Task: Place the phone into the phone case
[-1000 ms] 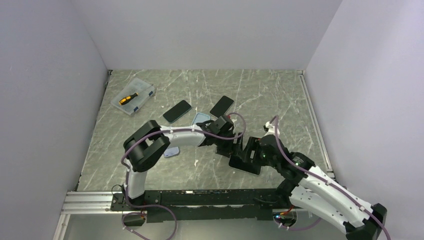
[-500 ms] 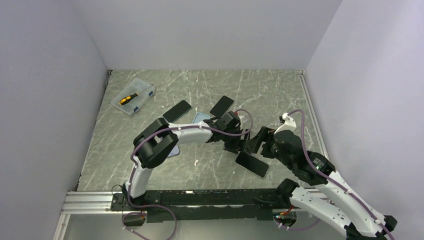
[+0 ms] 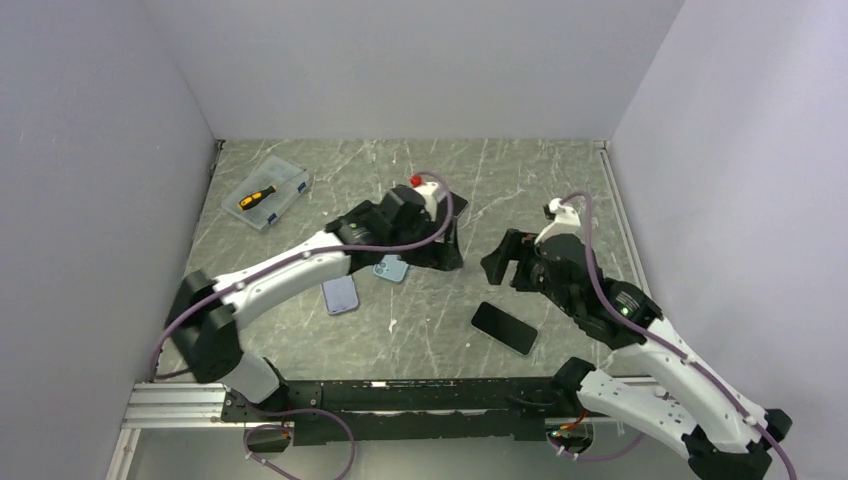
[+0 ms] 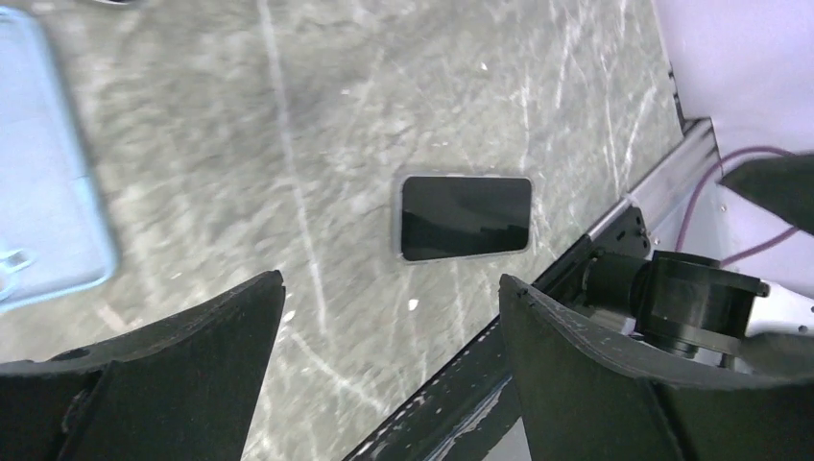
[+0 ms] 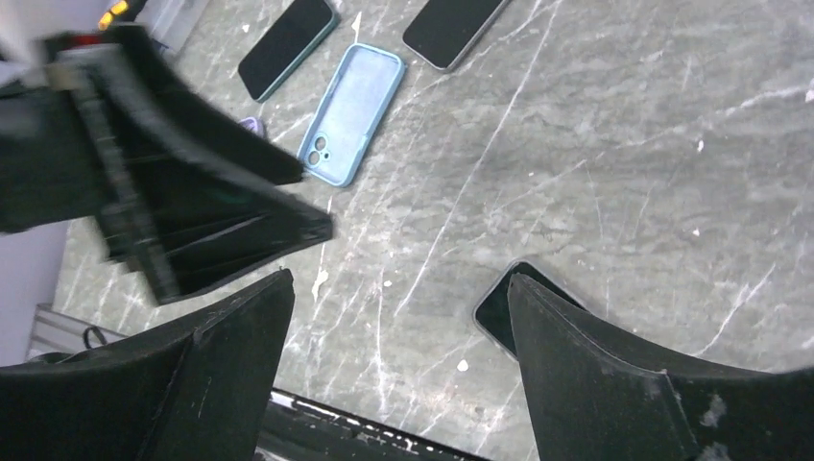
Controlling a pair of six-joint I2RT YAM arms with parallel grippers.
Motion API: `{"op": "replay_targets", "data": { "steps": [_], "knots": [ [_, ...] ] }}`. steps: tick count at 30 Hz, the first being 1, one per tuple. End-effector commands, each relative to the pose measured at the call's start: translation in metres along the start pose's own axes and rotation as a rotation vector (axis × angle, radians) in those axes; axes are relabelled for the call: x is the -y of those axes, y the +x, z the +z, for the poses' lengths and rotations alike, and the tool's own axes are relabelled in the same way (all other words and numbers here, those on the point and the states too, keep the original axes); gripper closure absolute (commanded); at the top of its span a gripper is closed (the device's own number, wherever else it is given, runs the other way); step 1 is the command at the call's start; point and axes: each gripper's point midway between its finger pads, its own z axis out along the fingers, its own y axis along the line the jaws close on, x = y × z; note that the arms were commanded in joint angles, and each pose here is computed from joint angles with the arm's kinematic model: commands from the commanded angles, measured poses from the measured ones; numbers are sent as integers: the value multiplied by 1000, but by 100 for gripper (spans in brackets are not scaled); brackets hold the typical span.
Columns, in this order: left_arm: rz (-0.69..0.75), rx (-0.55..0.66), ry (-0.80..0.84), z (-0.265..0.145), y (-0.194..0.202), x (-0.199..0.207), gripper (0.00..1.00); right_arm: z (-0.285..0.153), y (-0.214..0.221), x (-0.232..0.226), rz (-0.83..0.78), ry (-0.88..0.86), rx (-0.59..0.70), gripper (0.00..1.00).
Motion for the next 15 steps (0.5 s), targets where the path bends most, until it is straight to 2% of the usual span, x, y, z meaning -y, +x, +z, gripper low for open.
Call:
{"op": "replay_targets", "data": {
  "steps": [1, 6, 15],
  "knots": [
    [51, 78, -145, -52, -4, -34, 10, 20, -28, -23, -78, -20, 52, 14],
    [74, 182, -234, -113, -7, -53, 6, 61, -23, -44, -164, -31, -40, 13],
    [70, 296, -313, -185, 12, -78, 2, 135, -8, -70, -222, -52, -158, 12]
  ]
}}
